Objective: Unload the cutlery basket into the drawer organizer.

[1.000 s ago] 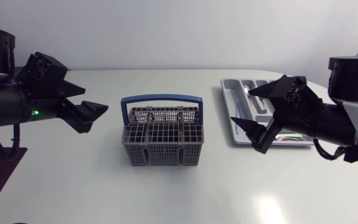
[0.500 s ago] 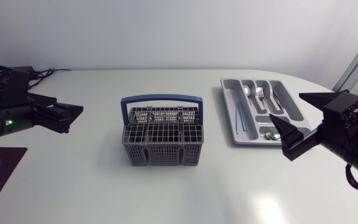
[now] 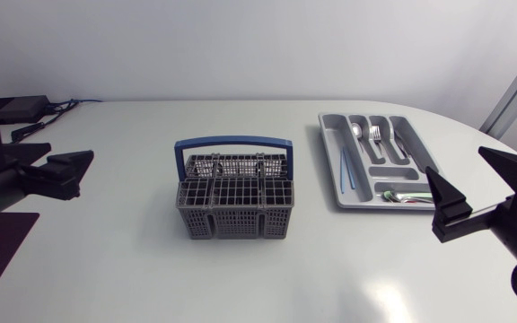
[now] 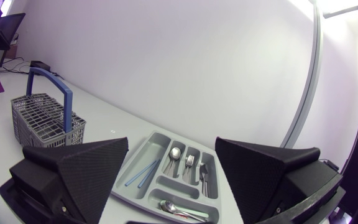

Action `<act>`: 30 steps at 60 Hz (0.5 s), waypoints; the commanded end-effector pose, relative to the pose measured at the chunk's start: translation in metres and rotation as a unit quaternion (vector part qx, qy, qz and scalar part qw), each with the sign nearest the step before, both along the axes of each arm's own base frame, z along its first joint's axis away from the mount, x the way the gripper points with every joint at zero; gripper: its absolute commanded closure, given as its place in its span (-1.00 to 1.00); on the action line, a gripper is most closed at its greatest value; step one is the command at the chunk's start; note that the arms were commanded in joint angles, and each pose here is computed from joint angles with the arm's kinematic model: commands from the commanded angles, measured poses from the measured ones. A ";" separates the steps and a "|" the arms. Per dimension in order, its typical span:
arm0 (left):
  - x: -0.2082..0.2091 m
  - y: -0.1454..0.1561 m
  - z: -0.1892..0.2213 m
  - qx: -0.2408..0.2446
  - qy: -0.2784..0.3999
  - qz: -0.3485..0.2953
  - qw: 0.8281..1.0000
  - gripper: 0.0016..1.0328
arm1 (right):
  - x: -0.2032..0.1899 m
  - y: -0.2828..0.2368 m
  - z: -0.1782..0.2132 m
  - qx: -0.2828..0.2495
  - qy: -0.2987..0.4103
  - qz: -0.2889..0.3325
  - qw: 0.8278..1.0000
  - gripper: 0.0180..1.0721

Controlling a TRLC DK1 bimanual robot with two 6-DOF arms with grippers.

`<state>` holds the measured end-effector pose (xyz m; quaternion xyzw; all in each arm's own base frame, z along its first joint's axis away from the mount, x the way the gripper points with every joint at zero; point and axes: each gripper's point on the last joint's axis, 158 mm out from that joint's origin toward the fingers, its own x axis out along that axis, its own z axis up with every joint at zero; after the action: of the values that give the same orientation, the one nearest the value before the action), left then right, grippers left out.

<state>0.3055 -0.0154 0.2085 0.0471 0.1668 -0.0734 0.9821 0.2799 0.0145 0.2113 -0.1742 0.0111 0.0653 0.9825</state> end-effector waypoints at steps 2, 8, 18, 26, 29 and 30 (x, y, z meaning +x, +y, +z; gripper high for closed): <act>-0.008 0.008 -0.003 -0.027 -0.024 0.023 0.999 -0.91 | -0.002 -0.009 -0.010 0.015 -0.006 -0.019 1.000 -0.92; -0.016 0.010 0.003 -0.031 -0.059 0.030 0.997 -0.91 | -0.005 -0.015 -0.011 0.017 -0.020 -0.032 0.999 -0.92; -0.026 0.009 -0.006 -0.032 -0.072 0.036 0.996 -0.91 | -0.010 -0.015 -0.019 0.045 -0.013 -0.039 0.998 -0.92; -0.032 0.009 -0.014 -0.034 -0.083 0.041 0.995 -0.91 | -0.013 -0.015 -0.026 0.067 -0.008 -0.045 0.997 -0.92; -0.035 0.009 -0.017 -0.034 -0.087 0.043 0.995 -0.91 | -0.014 -0.015 -0.029 0.074 -0.006 -0.047 0.996 -0.92; -0.035 0.009 -0.018 -0.034 -0.088 0.044 0.995 -0.91 | -0.014 -0.015 -0.030 0.077 -0.005 -0.047 0.996 -0.92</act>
<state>0.2728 -0.0053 0.1972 0.0265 0.0864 -0.0342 0.9953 0.2667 -0.0010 0.1961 -0.1261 -0.0042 0.0183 0.9918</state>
